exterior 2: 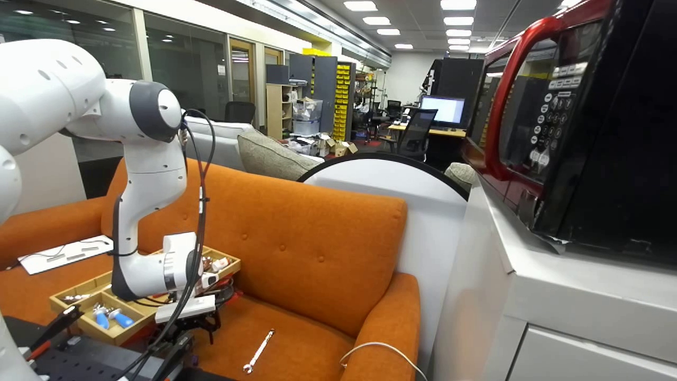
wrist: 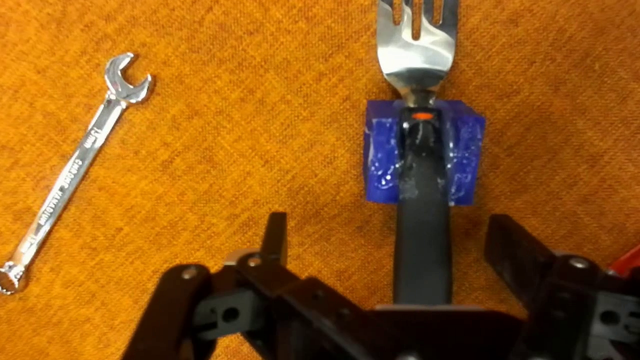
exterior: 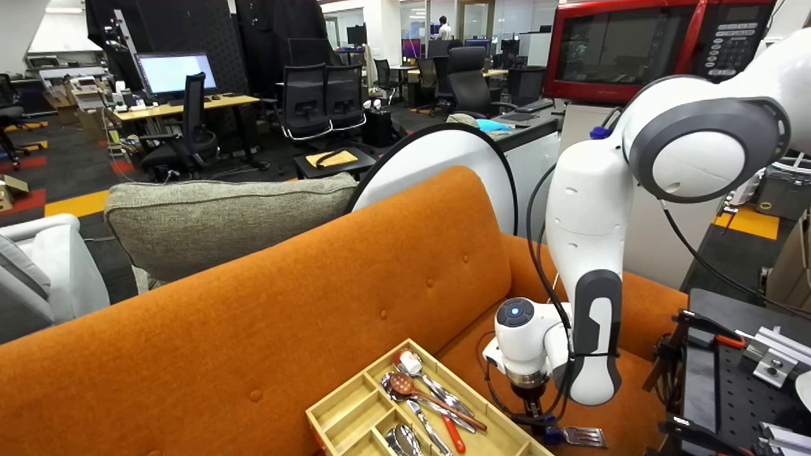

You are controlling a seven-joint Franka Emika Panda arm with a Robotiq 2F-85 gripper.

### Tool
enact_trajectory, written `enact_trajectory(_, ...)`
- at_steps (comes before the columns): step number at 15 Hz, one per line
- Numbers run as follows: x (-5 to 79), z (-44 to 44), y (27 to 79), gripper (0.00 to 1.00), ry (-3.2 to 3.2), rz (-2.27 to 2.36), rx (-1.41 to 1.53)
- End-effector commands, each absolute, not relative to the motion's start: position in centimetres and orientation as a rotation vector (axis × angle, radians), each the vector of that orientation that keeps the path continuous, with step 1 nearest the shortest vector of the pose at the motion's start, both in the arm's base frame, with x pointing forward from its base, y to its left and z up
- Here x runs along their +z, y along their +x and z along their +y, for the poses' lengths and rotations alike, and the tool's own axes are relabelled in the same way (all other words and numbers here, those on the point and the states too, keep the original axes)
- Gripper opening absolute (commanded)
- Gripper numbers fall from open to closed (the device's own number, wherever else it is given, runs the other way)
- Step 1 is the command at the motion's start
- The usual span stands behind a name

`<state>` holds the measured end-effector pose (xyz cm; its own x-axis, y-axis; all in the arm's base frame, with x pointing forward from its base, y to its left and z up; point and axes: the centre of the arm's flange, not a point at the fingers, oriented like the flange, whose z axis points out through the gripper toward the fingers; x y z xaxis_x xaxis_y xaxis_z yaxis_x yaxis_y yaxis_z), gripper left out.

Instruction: Put the spatula into the wooden object on the sofa

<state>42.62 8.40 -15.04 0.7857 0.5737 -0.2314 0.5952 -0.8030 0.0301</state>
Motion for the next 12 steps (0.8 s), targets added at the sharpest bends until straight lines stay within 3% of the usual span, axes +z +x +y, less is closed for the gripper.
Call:
enact_trajectory(1,-16.7,7.7,42.9,1.0,2.912,0.966,-0.312)
enact_trajectory(5,-18.3,7.8,43.3,1.0,2.962,1.019,-0.295)
enact_trajectory(6,-18.5,8.0,43.3,0.96,2.97,1.031,-0.29)
enact_trajectory(7,-18.6,8.2,43.5,0.74,2.98,1.044,-0.279)
enact_trajectory(9,-18.7,8.4,43.7,0.68,2.994,1.055,-0.267)
enact_trajectory(12,-18.7,8.0,43.6,0.45,2.994,1.063,-0.274)
